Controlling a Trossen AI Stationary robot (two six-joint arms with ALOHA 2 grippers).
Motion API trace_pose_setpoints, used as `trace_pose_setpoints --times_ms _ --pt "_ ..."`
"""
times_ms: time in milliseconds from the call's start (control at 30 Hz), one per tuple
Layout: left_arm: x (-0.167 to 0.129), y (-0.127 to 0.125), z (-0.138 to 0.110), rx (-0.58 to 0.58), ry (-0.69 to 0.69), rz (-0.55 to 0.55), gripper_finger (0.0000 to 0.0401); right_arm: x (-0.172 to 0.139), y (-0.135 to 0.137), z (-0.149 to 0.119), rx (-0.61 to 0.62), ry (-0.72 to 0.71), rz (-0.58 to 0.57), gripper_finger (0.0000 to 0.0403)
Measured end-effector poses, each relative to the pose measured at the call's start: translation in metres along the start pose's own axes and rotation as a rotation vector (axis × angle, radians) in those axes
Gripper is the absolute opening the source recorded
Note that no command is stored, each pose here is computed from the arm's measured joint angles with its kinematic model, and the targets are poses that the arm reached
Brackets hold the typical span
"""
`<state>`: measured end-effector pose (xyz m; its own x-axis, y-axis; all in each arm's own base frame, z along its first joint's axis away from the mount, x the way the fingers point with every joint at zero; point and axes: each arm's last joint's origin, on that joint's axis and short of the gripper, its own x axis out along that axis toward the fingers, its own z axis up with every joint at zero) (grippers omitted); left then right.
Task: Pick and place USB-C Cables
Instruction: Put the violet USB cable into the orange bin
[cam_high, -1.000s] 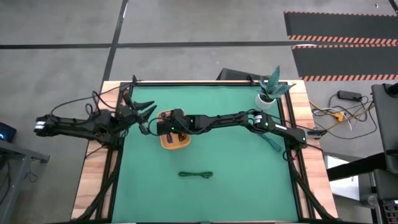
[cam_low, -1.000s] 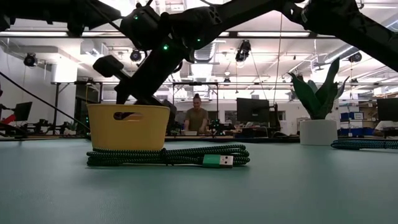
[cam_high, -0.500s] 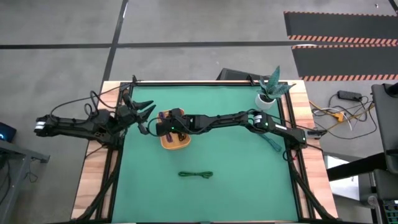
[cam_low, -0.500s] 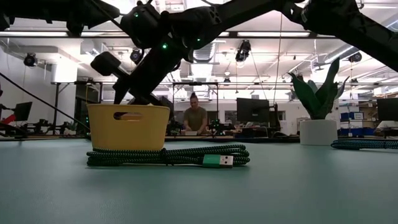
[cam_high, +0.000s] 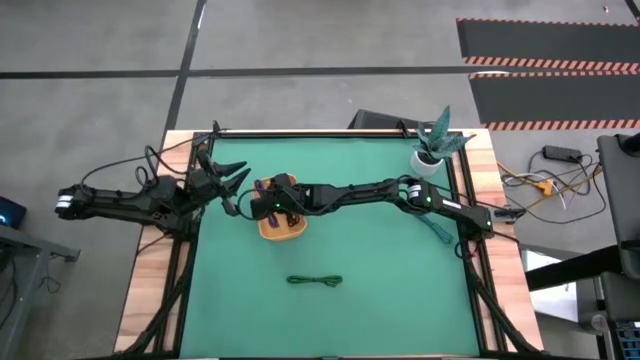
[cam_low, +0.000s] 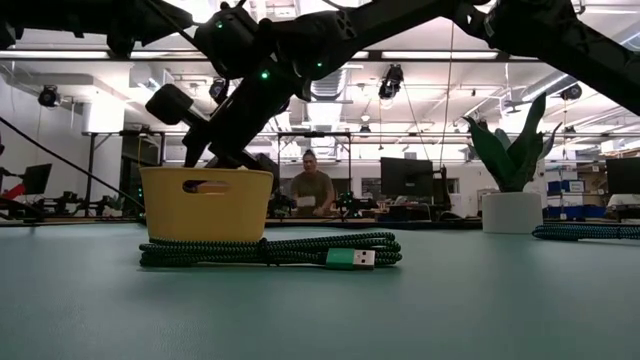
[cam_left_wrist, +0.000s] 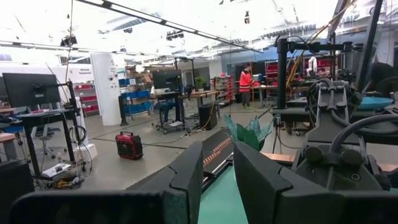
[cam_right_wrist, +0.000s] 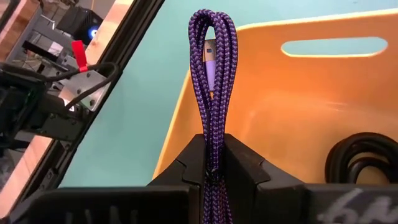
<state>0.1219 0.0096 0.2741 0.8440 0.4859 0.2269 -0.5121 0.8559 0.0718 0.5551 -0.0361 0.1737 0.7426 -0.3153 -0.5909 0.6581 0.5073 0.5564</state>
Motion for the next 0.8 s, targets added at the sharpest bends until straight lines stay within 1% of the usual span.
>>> trace_pose_setpoints --times_ms 167,500,633,800 --pt "-0.0006 0.0005 0.0006 -0.002 -0.004 0.001 0.0075 0.0 0.0 0.0 0.073 0.0 0.0 0.0029" --pt "-0.0025 0.0021 0.0025 -0.004 -0.017 0.004 0.0075 0.0 -0.0004 -0.0003 0.06 0.003 -0.004 0.0029" --pt "-0.0037 0.0031 0.0036 -0.008 -0.024 0.005 0.0075 0.0 -0.0011 -0.0009 0.117 0.009 -0.011 0.0029" --pt "-0.0038 0.0032 0.0035 -0.007 -0.023 0.005 0.0075 0.0 -0.0012 -0.0009 0.146 0.009 -0.012 0.0029"
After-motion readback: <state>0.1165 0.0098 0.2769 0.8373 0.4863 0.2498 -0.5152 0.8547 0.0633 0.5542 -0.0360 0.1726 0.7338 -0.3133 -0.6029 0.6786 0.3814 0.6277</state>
